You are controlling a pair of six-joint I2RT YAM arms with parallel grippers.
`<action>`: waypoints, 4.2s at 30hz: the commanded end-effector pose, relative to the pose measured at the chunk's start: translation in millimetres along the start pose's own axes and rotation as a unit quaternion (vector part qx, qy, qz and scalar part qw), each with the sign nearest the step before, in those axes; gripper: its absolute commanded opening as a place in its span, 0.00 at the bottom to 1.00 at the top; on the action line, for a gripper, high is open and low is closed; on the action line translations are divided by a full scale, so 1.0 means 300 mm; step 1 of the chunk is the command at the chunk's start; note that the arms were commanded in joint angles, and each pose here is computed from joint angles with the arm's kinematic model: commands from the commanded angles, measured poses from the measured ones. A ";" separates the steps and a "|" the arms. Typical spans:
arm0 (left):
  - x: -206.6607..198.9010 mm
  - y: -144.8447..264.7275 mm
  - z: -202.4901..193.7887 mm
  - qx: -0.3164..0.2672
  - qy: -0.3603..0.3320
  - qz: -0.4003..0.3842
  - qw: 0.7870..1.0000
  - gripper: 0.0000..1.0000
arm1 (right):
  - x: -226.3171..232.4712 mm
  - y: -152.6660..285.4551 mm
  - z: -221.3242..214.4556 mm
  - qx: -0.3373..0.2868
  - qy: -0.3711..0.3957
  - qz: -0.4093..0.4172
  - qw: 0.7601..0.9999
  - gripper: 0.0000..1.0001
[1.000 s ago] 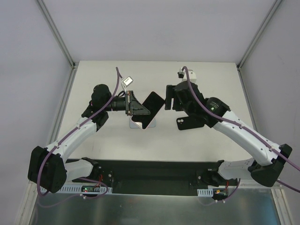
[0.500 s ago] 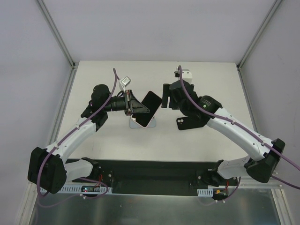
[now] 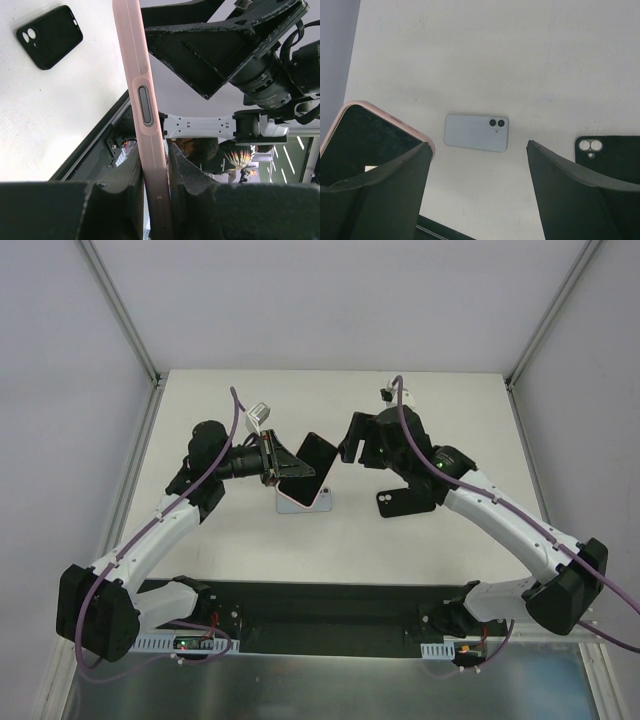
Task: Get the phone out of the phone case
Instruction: Remove the phone case from the phone.
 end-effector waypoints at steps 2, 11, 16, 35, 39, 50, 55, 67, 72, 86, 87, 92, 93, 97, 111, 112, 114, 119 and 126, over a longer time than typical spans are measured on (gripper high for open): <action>-0.538 0.189 -0.128 0.024 -0.332 -0.242 0.911 0.00 | -0.153 -0.075 -0.289 0.163 0.049 -0.076 0.983 0.80; -0.573 0.206 -0.127 0.017 -0.348 -0.245 0.905 0.00 | -0.186 -0.094 -0.326 0.181 0.041 -0.091 0.978 0.80; -0.524 0.186 -0.121 0.021 -0.333 -0.235 0.913 0.00 | -0.090 -0.070 -0.307 0.187 -0.020 0.015 0.982 0.80; -0.436 0.156 -0.026 0.004 -0.312 -0.227 0.922 0.00 | 0.154 0.099 -0.132 0.131 -0.207 0.314 0.917 0.29; -0.413 0.161 -0.010 0.002 -0.305 -0.225 0.925 0.00 | 0.156 0.121 -0.113 0.124 -0.239 0.330 0.905 0.19; -0.286 0.148 0.052 -0.009 -0.257 -0.220 0.941 0.00 | 0.317 0.326 0.097 0.076 -0.272 0.510 0.813 0.01; -0.256 0.130 0.076 -0.014 -0.243 -0.240 0.940 0.00 | 0.392 0.405 0.175 0.062 -0.290 0.591 0.750 0.01; -0.277 0.153 0.038 -0.003 -0.250 -0.242 0.937 0.00 | 0.431 0.311 0.214 0.047 -0.269 0.576 0.771 0.15; -0.287 0.156 0.038 -0.003 -0.255 -0.243 0.936 0.00 | 0.410 0.293 0.226 0.039 -0.269 0.560 0.783 0.18; -0.297 0.160 0.034 -0.004 -0.256 -0.245 0.935 0.00 | 0.395 0.310 0.240 0.032 -0.257 0.548 0.796 0.28; -0.295 0.159 0.035 -0.004 -0.255 -0.244 0.936 0.00 | 0.394 0.313 0.244 0.030 -0.258 0.548 0.795 0.28; -0.298 0.161 0.034 -0.004 -0.256 -0.244 0.935 0.00 | 0.384 0.326 0.248 0.022 -0.259 0.547 0.796 0.28; -0.299 0.161 0.034 -0.004 -0.256 -0.244 0.935 0.00 | 0.379 0.325 0.250 0.020 -0.262 0.545 0.797 0.28; -0.298 0.161 0.034 -0.004 -0.256 -0.243 0.936 0.00 | 0.358 0.344 0.252 0.011 -0.264 0.543 0.797 0.28; -0.306 0.164 0.031 -0.005 -0.257 -0.245 0.935 0.00 | 0.346 0.351 0.253 0.016 -0.254 0.535 0.806 0.27; -0.307 0.164 0.032 -0.005 -0.259 -0.245 0.934 0.00 | 0.347 0.346 0.250 0.020 -0.254 0.534 0.806 0.26; -0.305 0.163 0.033 -0.005 -0.258 -0.244 0.935 0.00 | 0.350 0.341 0.244 0.028 -0.253 0.535 0.806 0.18; -0.306 0.165 0.029 -0.003 -0.259 -0.245 0.934 0.00 | 0.352 0.345 0.256 0.027 -0.275 0.549 0.789 0.01; -0.343 0.187 0.003 0.008 -0.278 -0.263 0.924 0.00 | 0.379 0.379 0.374 0.021 -0.391 0.669 0.632 0.01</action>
Point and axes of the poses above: each gripper's point midway between its finger pads, its own y axis back along the fingers, its own x axis along the line the jaws close on, z = x × y, the point moved 2 cm from there along y, back along the fingers, and after that the axes turned 4 degrees about -y, right-handed, at the moved point
